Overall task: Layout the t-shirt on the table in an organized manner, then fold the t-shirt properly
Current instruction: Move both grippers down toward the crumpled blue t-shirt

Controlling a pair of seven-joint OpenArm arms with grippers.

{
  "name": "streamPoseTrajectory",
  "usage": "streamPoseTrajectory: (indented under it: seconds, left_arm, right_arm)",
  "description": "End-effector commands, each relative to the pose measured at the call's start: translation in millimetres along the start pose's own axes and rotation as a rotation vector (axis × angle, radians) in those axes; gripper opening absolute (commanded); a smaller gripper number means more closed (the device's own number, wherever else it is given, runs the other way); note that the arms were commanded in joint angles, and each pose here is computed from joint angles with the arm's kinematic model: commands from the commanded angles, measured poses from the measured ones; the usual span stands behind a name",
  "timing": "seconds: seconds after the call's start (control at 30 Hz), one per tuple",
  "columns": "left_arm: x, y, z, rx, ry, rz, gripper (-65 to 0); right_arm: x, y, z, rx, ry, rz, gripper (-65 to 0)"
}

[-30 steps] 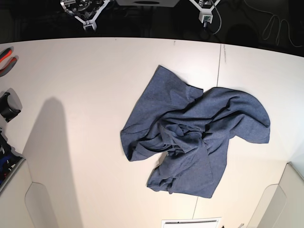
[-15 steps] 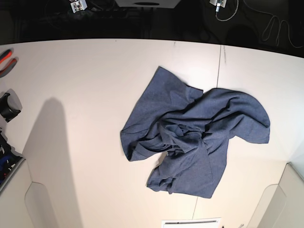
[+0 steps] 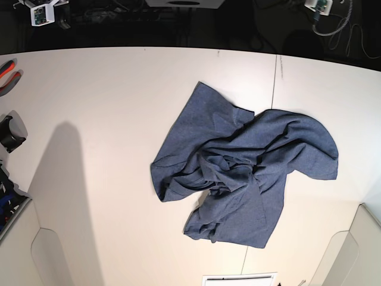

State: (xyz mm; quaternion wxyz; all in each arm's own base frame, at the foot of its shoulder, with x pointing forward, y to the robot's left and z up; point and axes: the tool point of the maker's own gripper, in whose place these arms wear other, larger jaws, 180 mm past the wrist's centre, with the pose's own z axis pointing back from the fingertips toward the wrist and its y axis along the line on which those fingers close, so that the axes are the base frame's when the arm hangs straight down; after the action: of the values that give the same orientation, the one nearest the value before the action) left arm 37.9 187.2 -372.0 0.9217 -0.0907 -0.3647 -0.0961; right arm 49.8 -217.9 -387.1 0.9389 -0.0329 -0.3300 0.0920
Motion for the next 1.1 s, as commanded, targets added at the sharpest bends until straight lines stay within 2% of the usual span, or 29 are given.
streamPoseTrajectory:
  seconds: [0.0,0.13,0.27,0.37,0.5,0.6,0.67,0.8,0.9,1.0,1.07]
  left_arm:
    - [13.9,5.2,9.8,0.014,-0.036,-0.010,-65.0]
    - [59.8,34.7,25.8,0.085,-0.165,-0.031,-65.0]
    - [101.9,49.6,30.0,0.087,-0.332,0.014,-65.0]
    - [132.4,54.0,22.7,0.078,-0.450,0.030,-65.0]
    - [155.3,56.1,5.7,0.069,-0.495,0.020,-65.0]
    - [169.0,51.8,-9.1,0.044,-0.505,0.012,-65.0]
    - [180.0,46.9,-18.8,0.020,-0.520,0.005,-65.0]
    - [194.9,30.3,-37.6,-0.035,-0.524,-0.026,-65.0]
    - [198.5,13.5,-50.2,-0.075,-0.514,-0.064,-65.0]
    - [198.0,-3.5,-62.5,-0.114,-0.493,-0.105,-65.0]
    - [195.8,-12.0,-69.8,-0.125,-0.471,-0.143,-65.0]
  right_arm:
    - [19.8,-4.8,6.8,-0.009,-0.060,0.017,-65.0]
    - [77.7,-11.5,17.0,-0.037,-0.211,0.055,-65.0]
    - [133.3,-11.0,19.3,-0.046,-0.374,0.072,-65.0]
    - [173.0,-16.3,15.4,-0.046,-0.499,0.050,-65.0]
    - [215.9,-26.6,9.4,-0.077,-0.607,0.045,-65.0]
    - [238.2,-33.4,2.9,-0.095,-0.633,0.045,-65.0]
    - [250.4,-30.3,-0.4,-0.070,-0.656,0.071,-65.0]
    - [258.8,-15.0,-10.0,0.010,-0.672,0.120,-65.0]
    - [253.6,8.5,-25.9,0.126,-0.644,0.179,-65.0]
    - [239.9,26.4,-51.2,0.204,-0.584,0.180,-49.0]
    - [229.2,39.8,-68.2,0.247,-0.539,0.178,-45.0]
